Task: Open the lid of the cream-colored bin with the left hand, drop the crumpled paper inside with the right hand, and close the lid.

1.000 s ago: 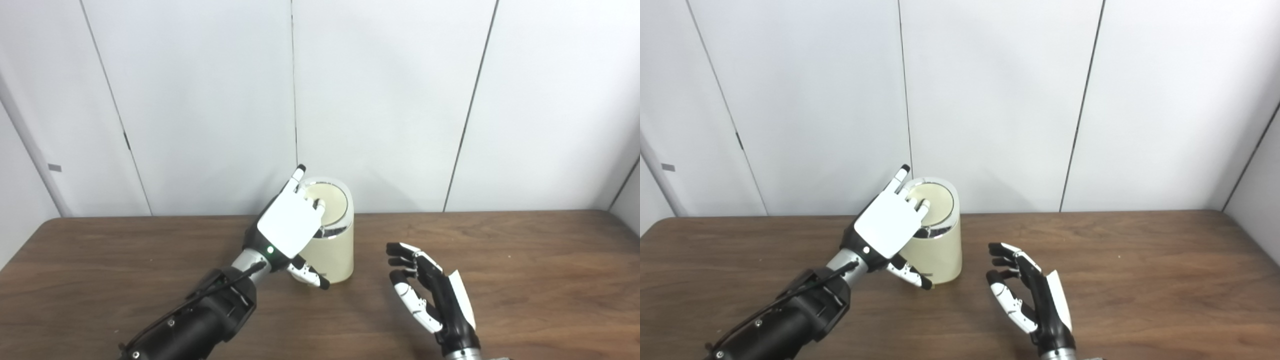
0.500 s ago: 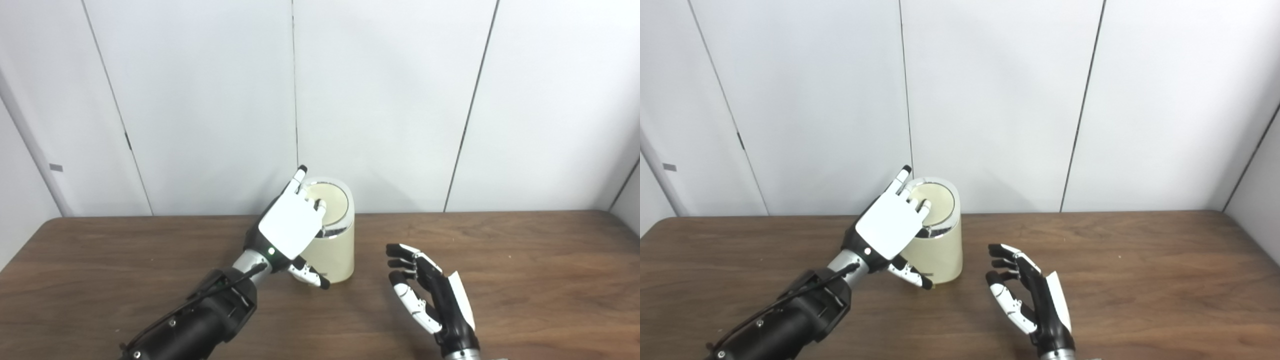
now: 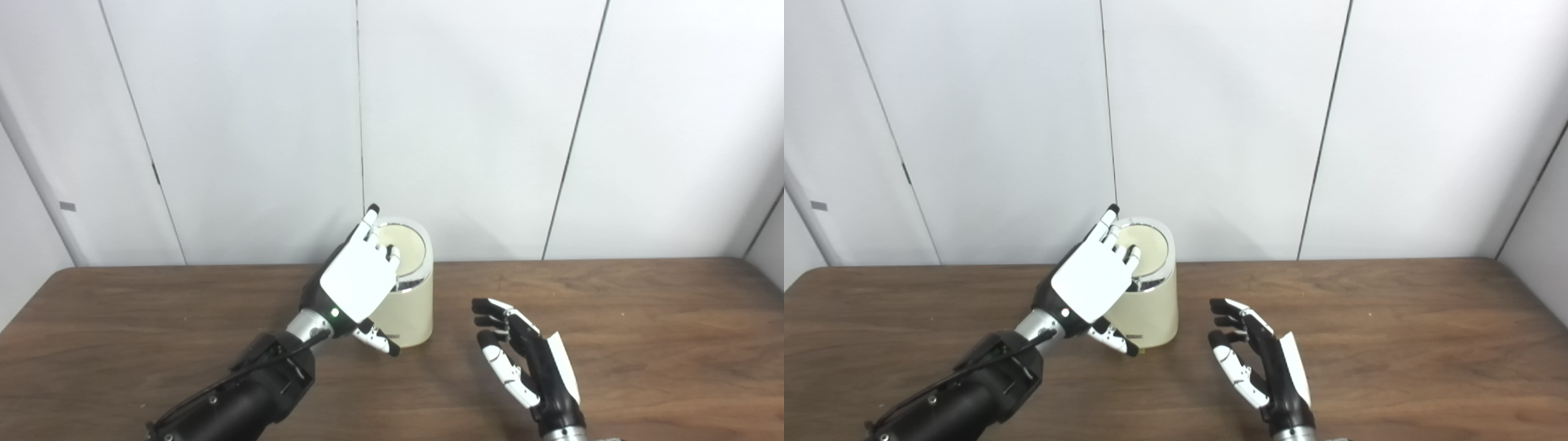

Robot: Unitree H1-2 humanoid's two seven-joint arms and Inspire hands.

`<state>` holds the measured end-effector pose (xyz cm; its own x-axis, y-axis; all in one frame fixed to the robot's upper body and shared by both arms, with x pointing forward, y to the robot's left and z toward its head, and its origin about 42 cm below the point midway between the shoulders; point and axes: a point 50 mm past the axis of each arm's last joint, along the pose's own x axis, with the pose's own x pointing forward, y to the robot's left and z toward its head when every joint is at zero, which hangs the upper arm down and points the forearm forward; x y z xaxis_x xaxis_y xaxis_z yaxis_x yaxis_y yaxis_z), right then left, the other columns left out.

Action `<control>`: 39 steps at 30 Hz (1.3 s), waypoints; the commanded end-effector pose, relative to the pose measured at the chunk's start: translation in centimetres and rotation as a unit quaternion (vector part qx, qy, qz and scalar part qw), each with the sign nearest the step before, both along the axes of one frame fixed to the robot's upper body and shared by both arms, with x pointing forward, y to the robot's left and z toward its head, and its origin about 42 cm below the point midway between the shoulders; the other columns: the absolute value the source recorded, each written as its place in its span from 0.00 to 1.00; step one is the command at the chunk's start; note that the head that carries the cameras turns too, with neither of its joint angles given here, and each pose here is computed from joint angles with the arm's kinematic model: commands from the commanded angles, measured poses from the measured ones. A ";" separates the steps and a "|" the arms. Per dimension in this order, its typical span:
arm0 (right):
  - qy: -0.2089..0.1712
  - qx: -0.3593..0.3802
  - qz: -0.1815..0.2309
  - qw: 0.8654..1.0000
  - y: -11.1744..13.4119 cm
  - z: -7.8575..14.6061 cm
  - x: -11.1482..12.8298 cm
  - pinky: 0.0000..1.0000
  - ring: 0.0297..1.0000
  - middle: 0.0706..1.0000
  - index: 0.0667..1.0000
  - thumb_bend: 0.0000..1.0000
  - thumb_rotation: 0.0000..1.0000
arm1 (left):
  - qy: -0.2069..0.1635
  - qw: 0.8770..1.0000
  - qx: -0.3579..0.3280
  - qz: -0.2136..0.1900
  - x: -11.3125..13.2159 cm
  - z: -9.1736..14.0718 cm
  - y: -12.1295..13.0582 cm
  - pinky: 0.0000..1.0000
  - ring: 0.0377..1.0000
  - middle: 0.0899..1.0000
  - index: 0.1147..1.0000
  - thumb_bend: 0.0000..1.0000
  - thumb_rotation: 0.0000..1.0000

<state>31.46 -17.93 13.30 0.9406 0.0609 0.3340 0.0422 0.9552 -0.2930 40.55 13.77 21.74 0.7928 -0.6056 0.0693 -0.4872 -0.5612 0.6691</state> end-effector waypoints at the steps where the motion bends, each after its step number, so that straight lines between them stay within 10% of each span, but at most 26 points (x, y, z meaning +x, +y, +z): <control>1: -0.035 0.004 0.010 0.999 0.5 0.9 0.7 0.62 0.72 0.75 0.74 0.22 0.74 | 0.171 0.981 0.093 0.012 -3.7 -9.7 2.4 1.00 0.83 0.70 0.69 0.92 0.93; 27: -0.040 0.008 0.008 0.999 0.6 0.8 0.8 0.61 0.71 0.74 0.73 0.23 0.72 | 0.162 0.984 0.071 -0.004 -4.0 -9.6 1.6 1.00 0.88 0.78 0.76 0.94 0.92; 39: -0.042 0.003 0.010 0.999 0.8 1.0 0.8 0.61 0.72 0.74 0.73 0.21 0.73 | 0.221 0.970 0.102 -0.011 -4.1 -10.4 1.9 1.00 0.87 0.75 0.71 0.91 0.95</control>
<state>31.72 -17.76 13.46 0.9305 0.0680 0.3598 0.0424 0.9560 -0.2903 40.09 13.87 21.15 0.7688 -0.6293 0.1135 -0.5165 -0.5064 0.6905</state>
